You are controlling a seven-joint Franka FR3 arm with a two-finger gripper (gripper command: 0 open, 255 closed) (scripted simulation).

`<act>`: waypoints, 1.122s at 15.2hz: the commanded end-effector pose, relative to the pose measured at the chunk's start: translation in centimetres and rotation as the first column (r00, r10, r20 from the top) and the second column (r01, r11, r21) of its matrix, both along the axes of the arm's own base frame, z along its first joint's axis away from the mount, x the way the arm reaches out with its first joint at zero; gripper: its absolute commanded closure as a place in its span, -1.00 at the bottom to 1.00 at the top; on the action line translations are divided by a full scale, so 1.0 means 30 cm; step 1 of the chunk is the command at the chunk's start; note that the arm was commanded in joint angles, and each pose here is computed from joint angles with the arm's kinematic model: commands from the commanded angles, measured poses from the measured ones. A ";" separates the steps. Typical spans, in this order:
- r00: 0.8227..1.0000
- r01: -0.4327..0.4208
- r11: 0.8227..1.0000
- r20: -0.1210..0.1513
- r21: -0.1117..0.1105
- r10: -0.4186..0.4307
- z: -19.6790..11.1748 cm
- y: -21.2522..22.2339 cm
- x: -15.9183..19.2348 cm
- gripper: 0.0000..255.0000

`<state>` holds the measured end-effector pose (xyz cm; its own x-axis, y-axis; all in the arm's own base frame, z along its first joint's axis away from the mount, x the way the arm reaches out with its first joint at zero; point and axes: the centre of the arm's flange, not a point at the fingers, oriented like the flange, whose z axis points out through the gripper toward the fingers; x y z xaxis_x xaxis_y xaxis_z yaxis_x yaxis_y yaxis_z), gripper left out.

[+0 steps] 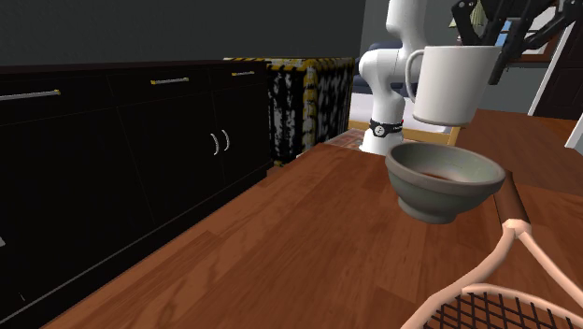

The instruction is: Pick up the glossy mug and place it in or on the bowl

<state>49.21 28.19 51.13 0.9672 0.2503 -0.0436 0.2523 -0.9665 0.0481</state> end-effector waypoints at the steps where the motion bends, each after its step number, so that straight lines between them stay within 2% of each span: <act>1: 1.000 0.000 1.000 0.001 0.000 0.000 -0.039 0.001 -0.001 1.00; 11: 1.000 0.000 1.000 0.001 0.000 0.000 -0.208 0.001 -0.001 1.00; 17: 1.000 0.000 1.000 0.001 0.000 0.000 -0.208 0.001 -0.001 1.00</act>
